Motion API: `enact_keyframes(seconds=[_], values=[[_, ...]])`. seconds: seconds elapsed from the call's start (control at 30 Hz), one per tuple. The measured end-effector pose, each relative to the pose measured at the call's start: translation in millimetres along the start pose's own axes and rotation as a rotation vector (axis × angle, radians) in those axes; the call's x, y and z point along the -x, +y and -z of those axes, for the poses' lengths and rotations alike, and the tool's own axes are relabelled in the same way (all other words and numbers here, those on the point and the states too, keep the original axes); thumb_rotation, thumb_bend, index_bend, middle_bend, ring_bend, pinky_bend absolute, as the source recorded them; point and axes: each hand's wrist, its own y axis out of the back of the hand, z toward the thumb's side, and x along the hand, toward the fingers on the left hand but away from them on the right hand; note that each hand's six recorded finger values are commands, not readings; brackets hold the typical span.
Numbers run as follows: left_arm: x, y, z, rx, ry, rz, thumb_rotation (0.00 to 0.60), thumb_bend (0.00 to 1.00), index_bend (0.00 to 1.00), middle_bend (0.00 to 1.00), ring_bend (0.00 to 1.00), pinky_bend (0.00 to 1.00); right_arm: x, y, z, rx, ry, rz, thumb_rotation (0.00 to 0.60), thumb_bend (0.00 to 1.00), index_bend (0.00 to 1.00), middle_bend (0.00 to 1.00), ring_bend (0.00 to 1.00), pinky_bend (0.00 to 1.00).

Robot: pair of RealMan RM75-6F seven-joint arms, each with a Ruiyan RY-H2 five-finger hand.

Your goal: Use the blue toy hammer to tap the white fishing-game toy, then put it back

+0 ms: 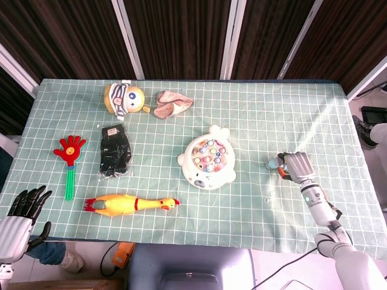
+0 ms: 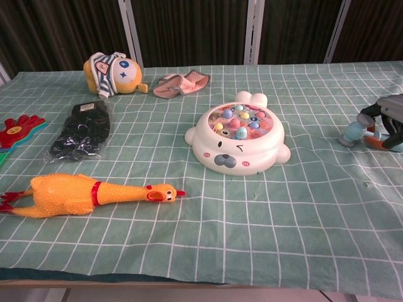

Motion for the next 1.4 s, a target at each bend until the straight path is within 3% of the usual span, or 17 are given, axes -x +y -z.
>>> enact_keyframes(seconds=[0.2,0.67,1.4], values=[[0.6,-0.1,-0.3,0.002,-0.002,0.004,0.6,0.47,0.0,0.01,0.0,0.02,1.2,-1.7,3.3,0.022,-0.006,-0.024,0.6,0.61,0.79,0.64,0.61,0.61],[-0.1,-0.5,-0.9,0.005,-0.007,0.007,0.6,0.47,0.0,0.01,0.0,0.02,2.7,1.4,7.0,0.004,-0.009,-0.032,0.6,0.58,0.5,0.48,0.56,0.59],[1.2,0.0,-2.2,0.009,-0.016,0.005,0.6,0.47,0.0,0.02,0.0,0.02,-1.4,6.9,7.6,-0.007,0.004,-0.021,0.6,0.55,0.44,0.43,0.55,0.59]])
